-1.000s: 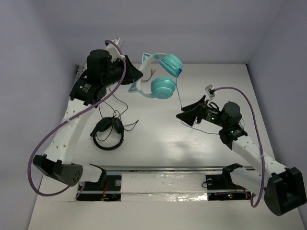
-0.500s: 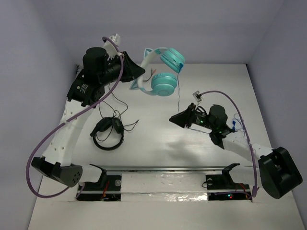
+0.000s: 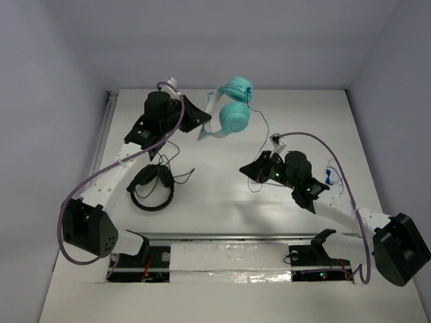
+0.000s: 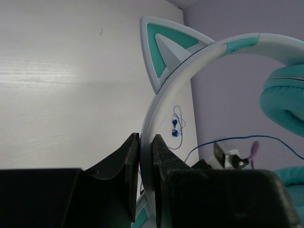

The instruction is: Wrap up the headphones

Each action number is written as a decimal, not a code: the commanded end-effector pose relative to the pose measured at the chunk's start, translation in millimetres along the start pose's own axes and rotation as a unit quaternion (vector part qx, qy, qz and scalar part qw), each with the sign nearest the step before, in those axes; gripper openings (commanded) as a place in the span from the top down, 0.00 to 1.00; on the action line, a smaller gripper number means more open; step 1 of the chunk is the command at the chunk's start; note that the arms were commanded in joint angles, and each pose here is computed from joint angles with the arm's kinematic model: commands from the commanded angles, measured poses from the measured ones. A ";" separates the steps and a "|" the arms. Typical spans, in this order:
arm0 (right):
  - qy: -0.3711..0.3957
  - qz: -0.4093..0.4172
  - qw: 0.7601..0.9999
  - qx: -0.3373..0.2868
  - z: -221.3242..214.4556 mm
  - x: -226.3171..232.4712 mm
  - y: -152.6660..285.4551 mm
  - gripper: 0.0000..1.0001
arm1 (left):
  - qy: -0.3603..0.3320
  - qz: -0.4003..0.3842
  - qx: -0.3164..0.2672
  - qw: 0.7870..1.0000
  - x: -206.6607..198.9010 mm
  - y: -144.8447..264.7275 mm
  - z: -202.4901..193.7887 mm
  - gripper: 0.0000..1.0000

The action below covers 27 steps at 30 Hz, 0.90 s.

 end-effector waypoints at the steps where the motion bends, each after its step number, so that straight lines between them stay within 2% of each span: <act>1: 0.019 -0.051 0.998 -0.028 20.7 0.2 -5.1 0.94 | 0.037 -0.071 -0.062 0.995 -24.2 -0.3 16.1 1.00; 6: 0.024 -0.065 0.998 -0.001 1.2 1.1 -23.7 0.95 | 0.084 -0.085 -0.065 0.991 -18.3 -9.1 1.8 1.00; 13: 0.051 -0.042 0.996 0.060 -49.3 44.0 -43.6 0.97 | 0.138 -0.077 -0.106 0.982 -13.1 -15.7 0.1 1.00; 14: 0.058 -0.033 0.995 0.074 -60.8 54.9 -43.4 0.97 | 0.143 -0.061 -0.125 0.980 -8.0 -17.0 4.9 1.00; 15: 0.062 -0.033 0.995 0.073 -62.3 61.4 -45.5 0.97 | 0.138 -0.059 -0.131 0.980 -13.4 -16.7 2.4 1.00; 20: 0.083 -0.029 0.992 0.093 -83.5 90.6 -37.3 0.97 | 0.124 0.021 -0.186 0.974 9.2 -21.7 8.8 1.00; 22: 0.093 -0.027 0.990 0.103 -88.2 103.3 -28.7 0.97 | 0.093 0.062 -0.185 0.976 16.7 -25.9 1.5 1.00; 23: 0.097 -0.026 0.989 0.108 -88.9 107.9 -24.9 0.97 | 0.080 0.093 -0.210 0.970 23.9 -25.6 5.1 1.00; 27: 0.115 -0.035 0.983 0.137 -83.1 120.6 -6.5 1.00 | 0.011 0.174 -0.217 0.960 41.0 -29.5 -13.9 1.00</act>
Point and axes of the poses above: each gripper's point midway between its finger pads, its own y axis back along the fingers, its own x axis along the line the jaws close on, z = x × y, the point moved 4 cm from there along y, back along the fingers, and after that the axes turned 2 degrees about -y, right-handed, at the moved point
